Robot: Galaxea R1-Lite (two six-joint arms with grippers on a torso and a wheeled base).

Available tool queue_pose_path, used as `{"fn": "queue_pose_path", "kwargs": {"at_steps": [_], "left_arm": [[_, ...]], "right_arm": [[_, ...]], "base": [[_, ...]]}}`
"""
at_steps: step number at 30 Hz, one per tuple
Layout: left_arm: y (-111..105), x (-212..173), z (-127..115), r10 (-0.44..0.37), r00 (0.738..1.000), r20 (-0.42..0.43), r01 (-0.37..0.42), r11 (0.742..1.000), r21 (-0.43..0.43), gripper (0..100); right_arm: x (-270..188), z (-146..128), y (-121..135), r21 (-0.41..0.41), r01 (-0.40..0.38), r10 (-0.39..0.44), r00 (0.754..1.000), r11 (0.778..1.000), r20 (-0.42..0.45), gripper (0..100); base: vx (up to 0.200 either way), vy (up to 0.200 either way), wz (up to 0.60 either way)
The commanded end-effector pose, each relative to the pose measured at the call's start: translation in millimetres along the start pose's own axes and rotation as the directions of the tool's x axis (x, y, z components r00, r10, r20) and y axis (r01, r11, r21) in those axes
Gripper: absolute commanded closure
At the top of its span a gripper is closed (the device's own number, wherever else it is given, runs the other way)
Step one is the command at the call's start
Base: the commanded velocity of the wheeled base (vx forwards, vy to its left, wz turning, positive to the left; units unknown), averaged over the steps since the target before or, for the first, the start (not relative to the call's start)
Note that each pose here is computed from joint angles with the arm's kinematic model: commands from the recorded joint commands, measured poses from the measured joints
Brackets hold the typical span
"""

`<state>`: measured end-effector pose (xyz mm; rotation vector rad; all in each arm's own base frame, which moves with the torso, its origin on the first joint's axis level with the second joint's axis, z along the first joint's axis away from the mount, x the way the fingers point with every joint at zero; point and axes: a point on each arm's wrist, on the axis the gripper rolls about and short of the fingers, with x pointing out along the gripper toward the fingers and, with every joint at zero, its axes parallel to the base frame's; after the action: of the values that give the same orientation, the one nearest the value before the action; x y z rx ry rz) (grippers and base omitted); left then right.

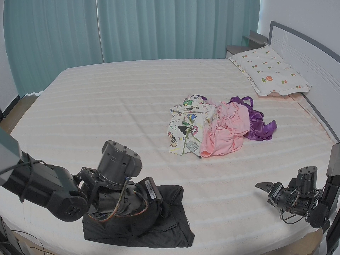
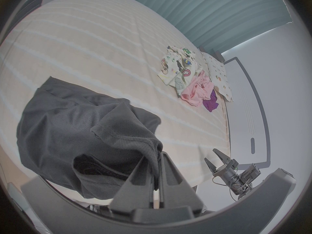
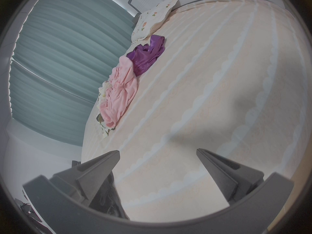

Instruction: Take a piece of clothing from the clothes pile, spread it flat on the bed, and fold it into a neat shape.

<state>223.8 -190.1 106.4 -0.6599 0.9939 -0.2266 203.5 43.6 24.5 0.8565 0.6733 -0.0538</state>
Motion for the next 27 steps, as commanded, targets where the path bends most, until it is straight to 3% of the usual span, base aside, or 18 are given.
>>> {"fn": "queue_pose_path", "kwargs": {"at_steps": [1,7,8,11,14,19,23,27], "left_arm": [[-8.6,22.6,-9.3,0.013,0.999,-0.04,-0.013,1.0,0.0,100],[-11.6,35.1,-15.3,0.025,0.998,-0.062,-0.025,1.0,0.01,100],[-11.9,36.0,-15.7,0.025,0.998,-0.063,-0.024,1.0,0.007,0],[-14.4,35.0,-14.3,0.013,0.998,-0.058,-0.014,1.0,-0.017,0],[-21.5,26.9,-16.5,-0.054,0.994,-0.095,0.05,0.998,-0.043,0],[-24.1,18.1,-13.4,-0.086,0.994,-0.07,0.083,0.996,-0.044,0],[-18.9,-0.2,-7.7,-0.091,0.995,-0.025,0.09,0.994,-0.061,0],[7.2,-36.5,-5.5,-0.089,0.996,-0.001,0.089,0.992,-0.095,0]], "right_arm": [[-2.1,-2.4,-3.2,0.0,0.015,-0.015,1.0,1.0,-0.011,0],[-2.3,-2.4,-2.6,-0.001,0.011,-0.011,1.0,1.0,-0.01,0],[-2.3,-2.4,-2.6,-0.001,0.011,-0.011,1.0,1.0,-0.01,0],[-2.1,-2.2,-2.9,-0.002,0.013,-0.013,1.0,1.0,-0.009,0],[-2.1,-2.5,-2.8,-0.002,0.012,-0.012,1.0,1.0,-0.01,0],[-1.9,-2.7,-3.1,-0.001,0.015,-0.015,1.0,1.0,-0.012,0],[-1.5,-3.2,-3.3,0.0,0.016,-0.016,1.0,1.0,-0.015,0],[-1.9,-3.9,-2.6,-0.003,0.014,-0.014,1.0,1.0,-0.018,0]], "base": [[0.0,0.0,0.0],[0.0,0.0,0.0],[0.0,0.0,0.0],[0.0,0.0,0.0],[0.0,0.0,0.0],[0.0,0.0,0.0],[0.0,0.0,0.0],[0.0,0.0,0.0]]}}
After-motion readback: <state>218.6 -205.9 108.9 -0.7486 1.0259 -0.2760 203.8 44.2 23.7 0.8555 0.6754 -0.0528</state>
